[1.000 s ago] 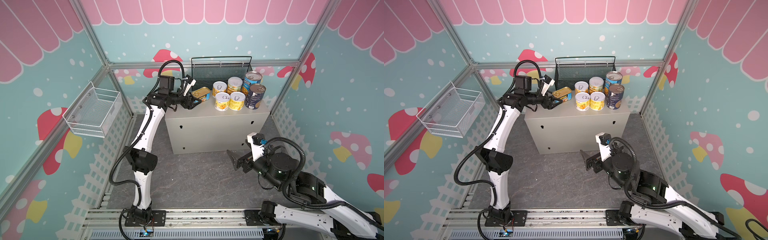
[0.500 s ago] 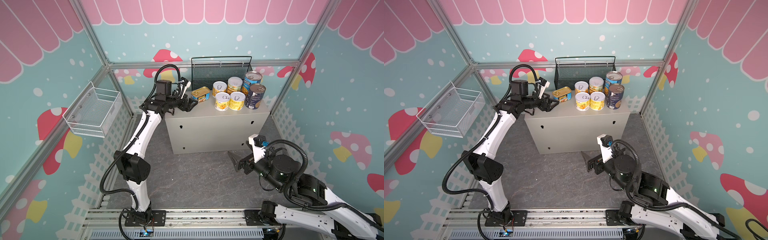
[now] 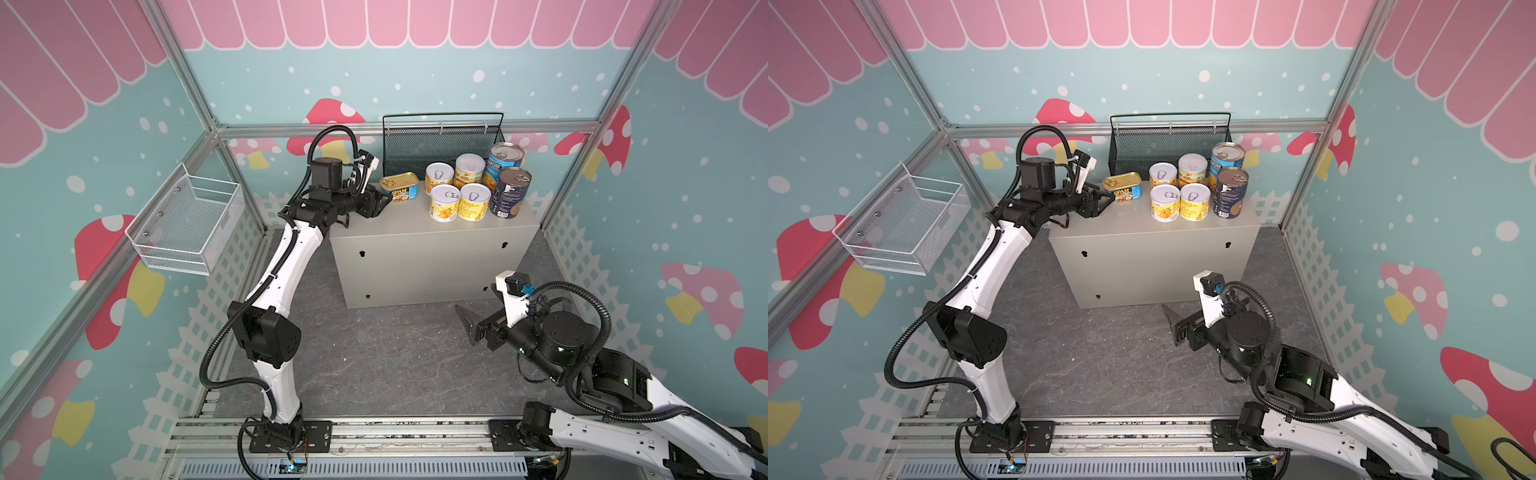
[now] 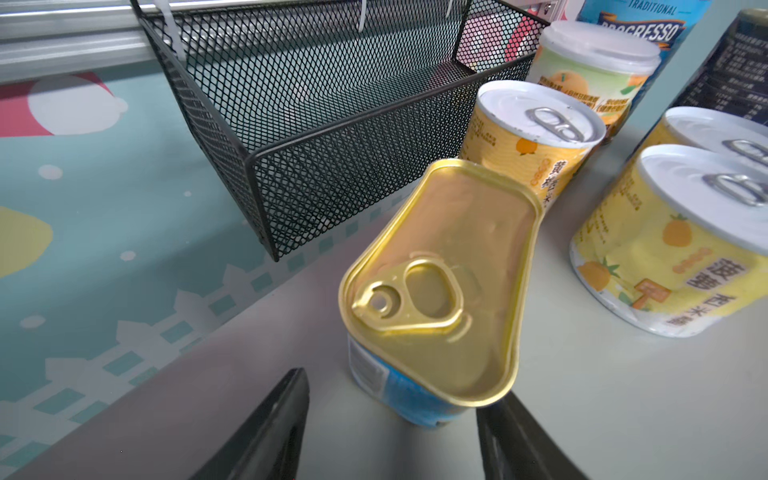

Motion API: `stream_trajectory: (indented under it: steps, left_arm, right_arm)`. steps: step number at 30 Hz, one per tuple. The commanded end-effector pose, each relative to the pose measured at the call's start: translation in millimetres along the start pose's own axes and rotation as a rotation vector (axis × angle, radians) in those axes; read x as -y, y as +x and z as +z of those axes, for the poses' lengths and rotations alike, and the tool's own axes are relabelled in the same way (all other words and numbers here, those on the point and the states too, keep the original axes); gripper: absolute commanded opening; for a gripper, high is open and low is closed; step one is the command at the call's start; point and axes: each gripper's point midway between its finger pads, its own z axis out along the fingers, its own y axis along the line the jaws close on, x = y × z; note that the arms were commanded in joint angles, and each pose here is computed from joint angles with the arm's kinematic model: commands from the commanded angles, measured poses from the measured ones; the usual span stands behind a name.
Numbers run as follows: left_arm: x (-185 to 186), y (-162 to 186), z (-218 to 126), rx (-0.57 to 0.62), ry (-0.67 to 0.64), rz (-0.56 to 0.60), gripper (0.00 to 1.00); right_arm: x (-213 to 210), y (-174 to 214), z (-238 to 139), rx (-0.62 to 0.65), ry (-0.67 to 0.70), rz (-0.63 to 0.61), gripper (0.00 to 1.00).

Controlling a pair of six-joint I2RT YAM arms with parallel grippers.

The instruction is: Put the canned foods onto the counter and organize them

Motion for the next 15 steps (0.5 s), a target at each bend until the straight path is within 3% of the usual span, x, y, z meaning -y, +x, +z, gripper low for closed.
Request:
stream_trajectory:
  steps: [1,15]
  left_arm:
    - [1,-2,4,0.020,0.004,0.008,0.61]
    - [-8,-7,17,0.041,-0.022,0.021,0.61]
  right_arm:
    - [0,-5,-1,0.024,-0.001,0.020,1.00]
    - [4,-5,-4,0.036,0.009,0.023,0.99]
